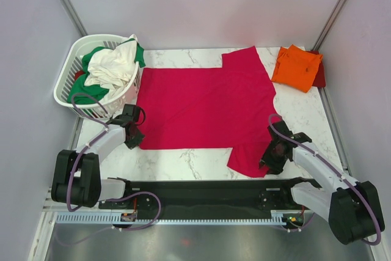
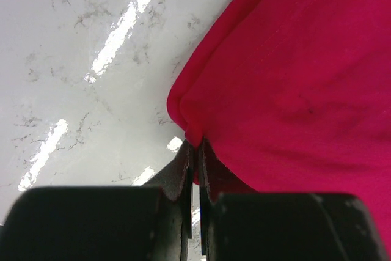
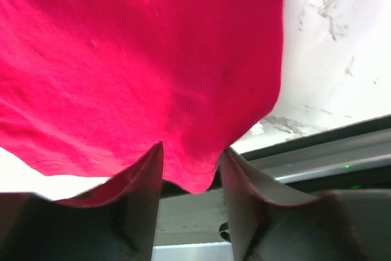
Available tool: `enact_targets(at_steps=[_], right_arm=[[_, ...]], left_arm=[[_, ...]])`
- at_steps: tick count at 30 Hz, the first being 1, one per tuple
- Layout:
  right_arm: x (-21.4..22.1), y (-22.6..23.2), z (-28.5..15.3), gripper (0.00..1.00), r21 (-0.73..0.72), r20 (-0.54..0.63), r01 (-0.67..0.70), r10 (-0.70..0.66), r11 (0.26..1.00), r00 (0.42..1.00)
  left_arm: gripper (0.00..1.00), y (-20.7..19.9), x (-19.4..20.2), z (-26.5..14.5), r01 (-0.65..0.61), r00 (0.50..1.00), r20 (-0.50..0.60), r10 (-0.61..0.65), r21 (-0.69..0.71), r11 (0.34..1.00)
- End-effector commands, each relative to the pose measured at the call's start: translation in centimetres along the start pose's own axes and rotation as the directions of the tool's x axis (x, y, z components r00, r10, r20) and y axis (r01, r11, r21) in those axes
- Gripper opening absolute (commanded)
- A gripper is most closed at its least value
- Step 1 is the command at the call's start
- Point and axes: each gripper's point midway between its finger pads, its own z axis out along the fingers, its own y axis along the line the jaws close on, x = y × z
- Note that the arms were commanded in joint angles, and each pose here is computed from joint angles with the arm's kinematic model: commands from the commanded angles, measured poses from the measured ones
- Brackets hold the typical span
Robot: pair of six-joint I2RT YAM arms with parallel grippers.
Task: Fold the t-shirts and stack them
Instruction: Fold the tshirt
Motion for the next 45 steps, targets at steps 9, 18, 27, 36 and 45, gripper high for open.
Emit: enact_targets(at_steps=[9, 18, 27, 36, 45], right_arm=[[-1.6, 1.0, -0.5, 0.00, -0.031, 0.071, 0.046, -0.043, 0.998, 0.997], [-6.7, 1.4, -8.1, 0.00, 0.013, 0.332, 0.074, -0.074, 0.997, 0.940], [-6.3, 2.6, -10.9, 0.00, -0.085, 0.350, 0.091, -0.056, 0.992, 0.935], [-9.9, 6.9, -14.8, 0.00, -0.151, 0.448, 0.156, -0.074, 0.976, 0.891], [-17.3, 12.6, -17.4, 0.00, -0.119, 0.568, 0.156, -0.062, 0.981, 0.821]], left_arm=[[0.02, -0.6, -0.7, 0.1, -0.010, 1.000, 0.028, 0.009, 0.033, 0.999], [0.02, -2.8, 1.2, -2.7, -0.005, 0.998, -0.056, 0.018, 0.222, 0.975], [0.02, -3.3, 1.6, -7.4, 0.017, 0.996, -0.085, 0.013, 0.344, 0.939], [0.02, -4.9, -0.9, -9.1, -0.033, 0.997, -0.059, 0.057, 0.354, 0.935], [0.02, -7.9, -7.3, -9.6, -0.090, 0.996, 0.018, 0.089, 0.307, 0.947]])
